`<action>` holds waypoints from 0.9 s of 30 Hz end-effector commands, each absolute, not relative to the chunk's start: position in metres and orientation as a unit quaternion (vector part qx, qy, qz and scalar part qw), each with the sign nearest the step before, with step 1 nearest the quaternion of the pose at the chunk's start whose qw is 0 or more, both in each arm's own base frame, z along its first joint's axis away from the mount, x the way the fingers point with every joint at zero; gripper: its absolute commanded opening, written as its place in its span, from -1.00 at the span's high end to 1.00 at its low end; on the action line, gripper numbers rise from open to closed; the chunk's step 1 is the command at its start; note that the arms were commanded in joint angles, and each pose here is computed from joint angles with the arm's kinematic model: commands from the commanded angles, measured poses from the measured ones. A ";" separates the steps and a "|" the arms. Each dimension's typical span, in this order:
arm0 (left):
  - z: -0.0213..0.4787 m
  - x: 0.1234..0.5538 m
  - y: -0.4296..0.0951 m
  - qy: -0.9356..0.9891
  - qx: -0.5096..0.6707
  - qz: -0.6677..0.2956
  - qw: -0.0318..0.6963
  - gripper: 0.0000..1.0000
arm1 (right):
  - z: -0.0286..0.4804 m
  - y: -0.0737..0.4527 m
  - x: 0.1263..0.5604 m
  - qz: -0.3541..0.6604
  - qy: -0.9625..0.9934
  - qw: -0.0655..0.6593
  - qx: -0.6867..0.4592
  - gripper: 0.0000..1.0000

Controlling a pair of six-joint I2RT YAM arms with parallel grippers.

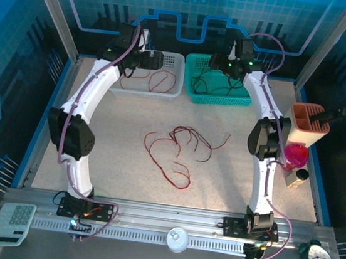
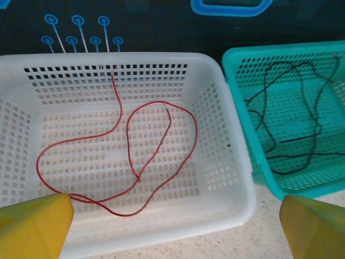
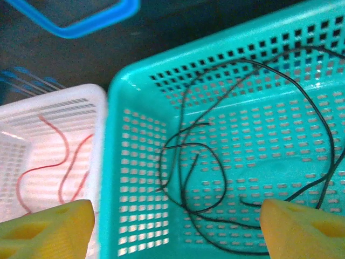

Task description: Untangle the cables

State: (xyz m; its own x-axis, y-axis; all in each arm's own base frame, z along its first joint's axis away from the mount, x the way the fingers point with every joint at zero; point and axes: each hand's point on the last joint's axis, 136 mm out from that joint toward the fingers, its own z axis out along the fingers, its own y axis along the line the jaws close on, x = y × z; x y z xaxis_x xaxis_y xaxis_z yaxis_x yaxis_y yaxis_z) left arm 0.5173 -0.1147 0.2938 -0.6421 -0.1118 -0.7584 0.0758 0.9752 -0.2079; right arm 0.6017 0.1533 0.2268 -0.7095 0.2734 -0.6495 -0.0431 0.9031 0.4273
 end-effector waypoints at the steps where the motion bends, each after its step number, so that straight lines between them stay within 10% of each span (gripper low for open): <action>1: 0.335 0.500 -0.127 0.863 -0.020 -0.177 0.472 -0.98 | 0.269 0.181 0.583 0.239 0.881 0.408 0.025 -0.62; 15: 0.322 0.424 -0.133 0.832 -0.061 -0.291 0.468 -0.98 | 0.292 0.242 0.482 0.260 0.866 0.421 -0.076 -0.60; 27: 0.283 0.382 -0.121 0.793 -0.160 -0.414 0.417 -0.98 | 0.203 0.269 0.378 0.221 0.903 0.335 -0.155 -0.53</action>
